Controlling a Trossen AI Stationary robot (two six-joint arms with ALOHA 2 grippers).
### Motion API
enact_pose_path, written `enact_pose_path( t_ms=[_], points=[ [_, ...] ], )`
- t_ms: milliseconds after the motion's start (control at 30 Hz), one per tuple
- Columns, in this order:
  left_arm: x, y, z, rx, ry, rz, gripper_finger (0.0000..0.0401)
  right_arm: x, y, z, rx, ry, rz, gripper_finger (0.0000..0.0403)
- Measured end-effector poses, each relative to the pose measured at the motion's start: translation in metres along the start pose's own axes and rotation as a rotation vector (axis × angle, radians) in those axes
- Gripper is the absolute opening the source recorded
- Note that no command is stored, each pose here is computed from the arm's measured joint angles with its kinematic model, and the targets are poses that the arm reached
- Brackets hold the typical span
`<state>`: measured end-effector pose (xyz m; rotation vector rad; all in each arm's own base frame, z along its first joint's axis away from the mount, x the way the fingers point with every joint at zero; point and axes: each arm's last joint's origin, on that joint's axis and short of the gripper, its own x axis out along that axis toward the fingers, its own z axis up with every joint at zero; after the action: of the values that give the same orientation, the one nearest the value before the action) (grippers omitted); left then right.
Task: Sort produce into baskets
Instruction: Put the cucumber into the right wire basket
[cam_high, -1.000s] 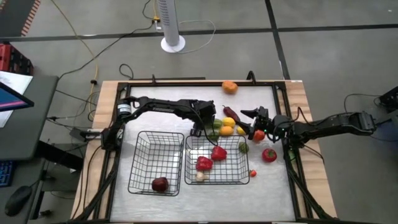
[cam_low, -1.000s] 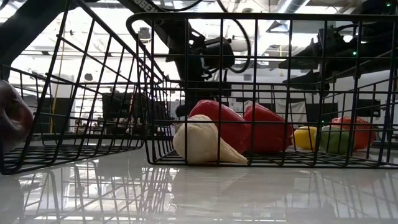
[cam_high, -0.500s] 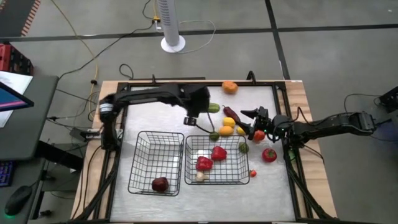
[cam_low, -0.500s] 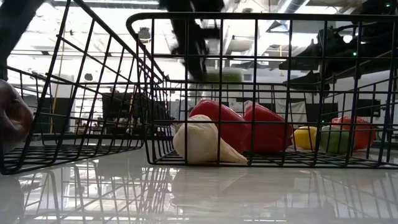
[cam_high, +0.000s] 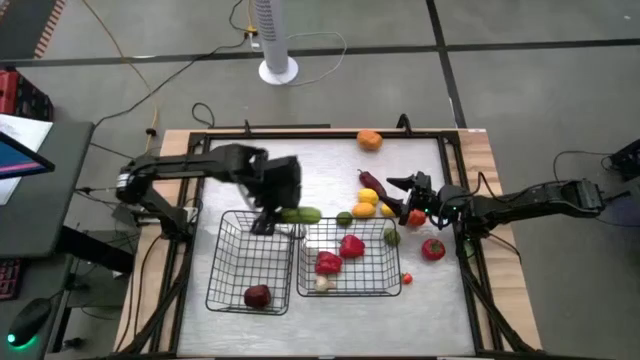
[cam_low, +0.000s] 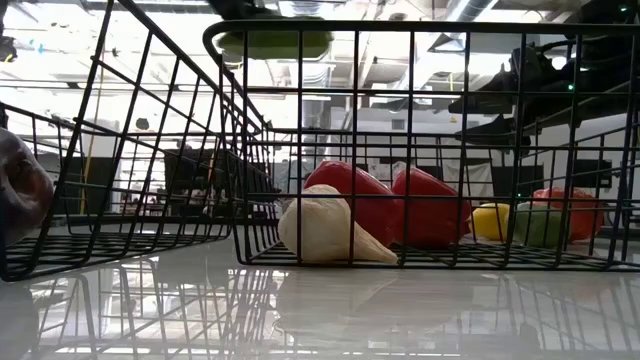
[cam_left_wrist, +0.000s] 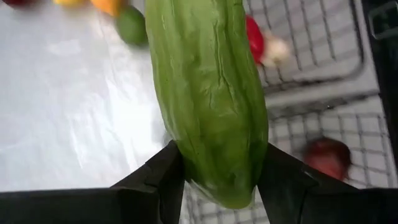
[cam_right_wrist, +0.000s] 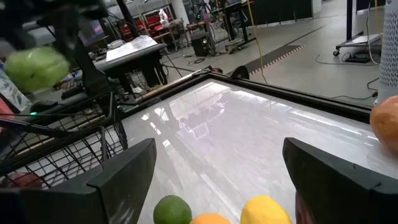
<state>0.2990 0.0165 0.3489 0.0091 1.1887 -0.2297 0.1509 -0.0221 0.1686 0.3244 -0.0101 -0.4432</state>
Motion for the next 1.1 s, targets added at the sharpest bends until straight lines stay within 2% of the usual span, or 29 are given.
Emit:
enact_pose_path(
  t_ms=[167, 400, 567, 733, 867, 1100],
  points=[
    [0.004, -0.012, -0.031, -0.068, 0.006, 0.072, 0.0152, 0.000, 0.000, 0.000, 0.002, -0.005, 0.001, 0.0379],
    [0.007, -0.019, -0.066, -0.173, -0.031, 0.066, 0.0162, 0.000, 0.000, 0.001, 0.013, -0.011, -0.001, 0.0379],
    [0.009, -0.020, -0.076, -0.201, -0.075, 0.066, 0.0163, 0.000, 0.000, 0.001, 0.014, -0.012, -0.001, 0.0379],
    [0.008, -0.021, -0.070, -0.171, -0.151, 0.063, 0.0164, 0.000, 0.000, 0.001, 0.013, -0.012, -0.002, 0.0379],
    [0.013, -0.021, -0.051, -0.122, -0.277, 0.063, 0.0165, 0.000, 0.000, 0.001, 0.008, -0.012, -0.002, 0.0379],
    [0.061, -0.023, -0.015, 0.000, -0.314, 0.010, 0.0165, 0.000, 0.000, 0.001, 0.006, -0.009, -0.003, 0.0379]
  ],
)
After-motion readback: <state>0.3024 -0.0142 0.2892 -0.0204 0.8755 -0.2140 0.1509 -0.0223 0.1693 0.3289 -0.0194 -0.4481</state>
